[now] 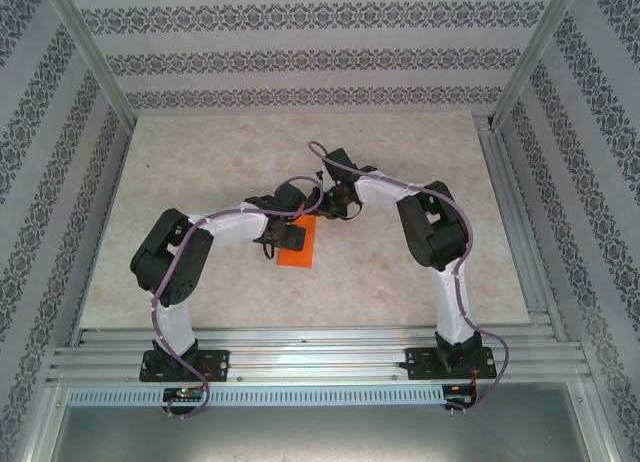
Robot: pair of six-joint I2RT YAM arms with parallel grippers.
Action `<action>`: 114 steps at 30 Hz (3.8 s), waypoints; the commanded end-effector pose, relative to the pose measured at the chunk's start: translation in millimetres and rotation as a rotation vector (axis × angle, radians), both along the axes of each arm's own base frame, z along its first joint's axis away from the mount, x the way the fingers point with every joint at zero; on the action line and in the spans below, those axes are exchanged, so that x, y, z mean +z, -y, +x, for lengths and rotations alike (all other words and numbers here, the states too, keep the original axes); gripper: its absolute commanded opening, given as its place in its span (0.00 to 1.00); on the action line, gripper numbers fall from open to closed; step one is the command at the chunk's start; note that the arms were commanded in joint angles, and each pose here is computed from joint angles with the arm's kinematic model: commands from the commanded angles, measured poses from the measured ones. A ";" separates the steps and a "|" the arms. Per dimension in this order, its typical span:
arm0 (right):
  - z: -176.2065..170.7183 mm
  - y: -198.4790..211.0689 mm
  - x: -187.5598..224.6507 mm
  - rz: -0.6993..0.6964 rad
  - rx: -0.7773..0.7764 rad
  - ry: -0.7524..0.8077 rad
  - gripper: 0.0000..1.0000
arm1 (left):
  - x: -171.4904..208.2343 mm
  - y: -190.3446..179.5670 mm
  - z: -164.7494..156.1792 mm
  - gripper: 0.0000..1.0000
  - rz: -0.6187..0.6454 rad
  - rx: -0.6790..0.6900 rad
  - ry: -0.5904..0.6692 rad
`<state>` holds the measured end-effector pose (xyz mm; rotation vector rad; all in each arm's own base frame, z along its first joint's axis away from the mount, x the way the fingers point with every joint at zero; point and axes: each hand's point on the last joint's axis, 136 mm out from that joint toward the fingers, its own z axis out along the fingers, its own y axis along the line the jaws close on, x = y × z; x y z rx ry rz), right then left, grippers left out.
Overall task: Fold a paper plane with a square sheet of paper (fold left side to right side)
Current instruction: First fold in half a square sheet of paper at the center of the table.
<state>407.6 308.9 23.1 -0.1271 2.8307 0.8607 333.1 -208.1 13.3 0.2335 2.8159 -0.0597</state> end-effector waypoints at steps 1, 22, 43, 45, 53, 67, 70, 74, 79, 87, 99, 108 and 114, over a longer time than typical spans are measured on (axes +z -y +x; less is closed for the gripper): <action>12.4 23.9 21.8 -0.031 -0.038 0.065 0.29 | -47.2 -37.5 -37.1 0.79 0.174 0.011 -0.153; -33.9 -20.4 15.2 0.113 0.000 -0.006 0.09 | -46.8 -35.3 -37.0 0.78 0.166 0.007 -0.156; -55.7 11.5 -44.0 -0.118 0.010 -0.111 0.06 | -12.8 -19.0 -27.5 0.82 0.024 0.002 -0.102; -56.7 11.7 -45.8 -0.120 0.014 -0.117 0.06 | 5.8 -10.8 -22.2 0.84 -0.085 0.005 -0.068; -57.5 6.2 -47.5 -0.116 0.022 -0.123 0.06 | 68.3 17.7 -4.8 0.80 -0.518 0.026 0.003; -56.9 3.9 -46.7 -0.125 0.031 -0.119 0.06 | 62.1 50.1 14.3 0.48 -0.692 0.016 -0.048; -57.2 3.9 -47.3 -0.129 0.033 -0.120 0.06 | 56.2 54.6 16.9 0.46 -0.704 0.015 -0.063; -58.2 3.9 -48.2 -0.138 0.038 -0.121 0.06 | 47.4 55.0 18.7 0.43 -0.697 0.024 -0.075; -57.5 4.8 -48.0 -0.148 0.041 -0.117 0.06 | 37.8 46.3 18.2 0.42 -0.640 0.038 -0.073; -58.6 8.6 -51.6 -0.172 0.041 -0.121 0.06 | 13.0 29.6 7.9 0.41 -0.543 0.064 -0.100; -59.2 12.0 -53.4 -0.193 0.043 -0.123 0.06 | -18.0 9.2 -15.2 0.40 -0.457 0.094 -0.148; -46.1 -0.5 -28.6 -0.099 0.041 -0.065 0.06 | -24.2 3.4 -24.2 0.40 -0.441 0.096 -0.162; -24.4 -12.0 23.4 0.024 0.018 0.024 0.07 | -27.0 3.6 -24.4 0.40 -0.444 0.100 -0.164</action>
